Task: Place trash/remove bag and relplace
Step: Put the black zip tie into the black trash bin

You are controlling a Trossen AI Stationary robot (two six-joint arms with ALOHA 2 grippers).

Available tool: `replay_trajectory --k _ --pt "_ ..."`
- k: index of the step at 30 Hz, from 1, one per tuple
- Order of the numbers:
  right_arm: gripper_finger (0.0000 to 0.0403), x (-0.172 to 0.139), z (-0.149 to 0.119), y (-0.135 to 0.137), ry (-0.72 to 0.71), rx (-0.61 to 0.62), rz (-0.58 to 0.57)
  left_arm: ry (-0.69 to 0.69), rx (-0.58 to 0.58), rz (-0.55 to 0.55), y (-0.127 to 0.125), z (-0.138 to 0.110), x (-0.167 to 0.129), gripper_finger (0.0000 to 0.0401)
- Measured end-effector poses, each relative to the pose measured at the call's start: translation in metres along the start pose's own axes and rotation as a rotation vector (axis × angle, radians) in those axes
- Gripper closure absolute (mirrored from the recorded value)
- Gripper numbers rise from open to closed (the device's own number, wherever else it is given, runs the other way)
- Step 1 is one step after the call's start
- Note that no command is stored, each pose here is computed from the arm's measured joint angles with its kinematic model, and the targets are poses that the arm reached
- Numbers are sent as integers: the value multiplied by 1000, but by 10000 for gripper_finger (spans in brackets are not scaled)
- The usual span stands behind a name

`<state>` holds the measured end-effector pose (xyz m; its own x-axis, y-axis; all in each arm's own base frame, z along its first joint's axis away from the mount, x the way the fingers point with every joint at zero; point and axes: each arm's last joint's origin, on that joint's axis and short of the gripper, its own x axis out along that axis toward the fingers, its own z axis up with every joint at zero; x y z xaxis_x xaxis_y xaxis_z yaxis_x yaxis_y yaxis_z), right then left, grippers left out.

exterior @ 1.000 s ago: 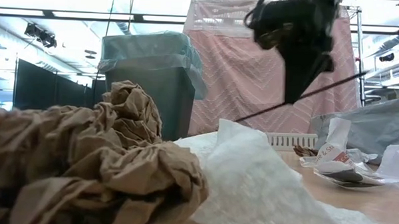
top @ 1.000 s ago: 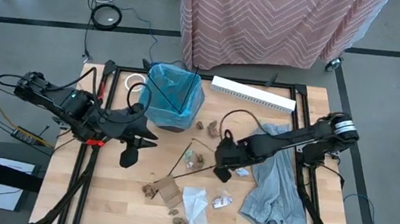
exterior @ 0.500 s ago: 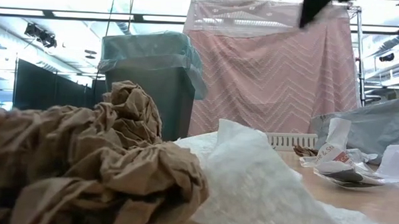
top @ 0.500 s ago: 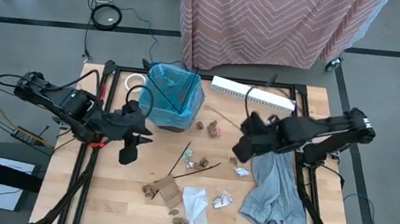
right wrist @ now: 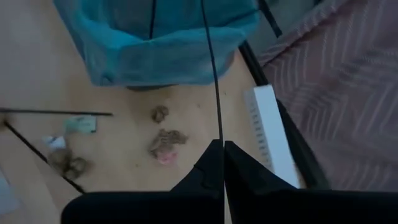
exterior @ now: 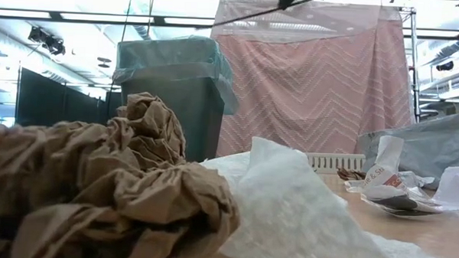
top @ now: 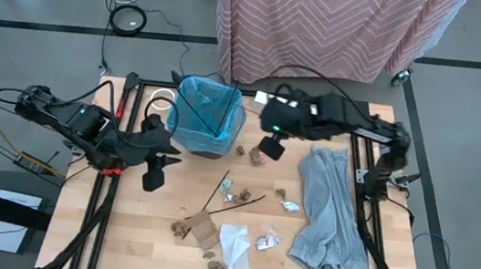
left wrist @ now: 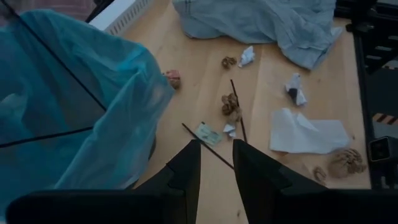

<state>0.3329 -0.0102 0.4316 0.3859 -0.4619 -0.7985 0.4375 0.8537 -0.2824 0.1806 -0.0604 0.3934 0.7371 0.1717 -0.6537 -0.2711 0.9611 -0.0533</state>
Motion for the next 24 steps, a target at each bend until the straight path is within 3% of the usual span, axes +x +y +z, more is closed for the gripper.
replay_trajectory --k 5,13,17,20,24 --pt "403 29 13 11 28 -151 -9 3 2 9 0 0 0 300" --pt "403 52 18 17 56 -255 -181 14 -17 24 1 -2 0 300" --pt "403 51 19 17 41 -266 -230 60 -28 183 11 -12 -1 300" --pt "403 51 22 16 24 -337 -284 40 -80 311 18 -16 -3 300" --pt "403 52 30 17 -33 -428 -330 1 -138 404 22 -18 -5 300"
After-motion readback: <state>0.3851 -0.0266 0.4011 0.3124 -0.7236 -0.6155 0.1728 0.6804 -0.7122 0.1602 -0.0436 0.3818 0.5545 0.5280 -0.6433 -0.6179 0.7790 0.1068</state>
